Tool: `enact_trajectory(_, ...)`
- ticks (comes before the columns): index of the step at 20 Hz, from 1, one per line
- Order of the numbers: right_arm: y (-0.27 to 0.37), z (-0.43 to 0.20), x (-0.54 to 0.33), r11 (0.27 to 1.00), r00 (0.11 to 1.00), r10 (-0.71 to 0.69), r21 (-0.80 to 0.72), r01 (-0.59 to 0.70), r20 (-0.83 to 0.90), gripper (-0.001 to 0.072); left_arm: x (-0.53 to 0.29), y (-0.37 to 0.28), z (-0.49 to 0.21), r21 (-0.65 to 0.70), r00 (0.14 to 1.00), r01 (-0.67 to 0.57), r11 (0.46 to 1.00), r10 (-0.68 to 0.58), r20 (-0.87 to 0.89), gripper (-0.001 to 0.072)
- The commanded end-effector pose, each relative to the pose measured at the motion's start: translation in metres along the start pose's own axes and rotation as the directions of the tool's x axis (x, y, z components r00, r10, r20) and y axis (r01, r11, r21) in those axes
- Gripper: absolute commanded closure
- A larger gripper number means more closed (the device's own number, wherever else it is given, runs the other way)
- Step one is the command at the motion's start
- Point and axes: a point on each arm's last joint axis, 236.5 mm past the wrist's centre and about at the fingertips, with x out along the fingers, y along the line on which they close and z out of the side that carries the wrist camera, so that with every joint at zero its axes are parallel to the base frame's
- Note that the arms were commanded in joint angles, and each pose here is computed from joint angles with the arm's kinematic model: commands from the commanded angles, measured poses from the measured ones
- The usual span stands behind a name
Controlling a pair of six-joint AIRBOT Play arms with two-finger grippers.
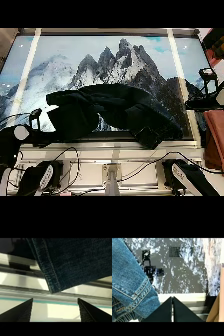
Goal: Fold the clothes and pants, and hang the long-sleeved shirts on hangers.
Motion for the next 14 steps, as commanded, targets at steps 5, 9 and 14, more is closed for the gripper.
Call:
enact_trajectory(5,0.000,0.001,0.000,1.000,1.000,0.000,0.000,0.000,0.002,0.0658,0.035,0.002,0.006,0.001,0.995,0.006,1.000,-0.006,-0.099,0.0117)
enact_trajectory(9,0.000,0.001,0.000,1.000,1.000,0.000,0.000,0.000,0.002,0.0658,0.042,-0.008,0.018,0.019,0.996,0.052,0.998,-0.050,-0.069,0.0298)
enact_trajectory(14,0.000,0.001,0.000,1.000,1.000,0.000,0.000,0.000,0.002,0.0658,0.042,-0.006,0.021,0.049,0.997,0.047,0.998,-0.045,-0.055,0.0297)
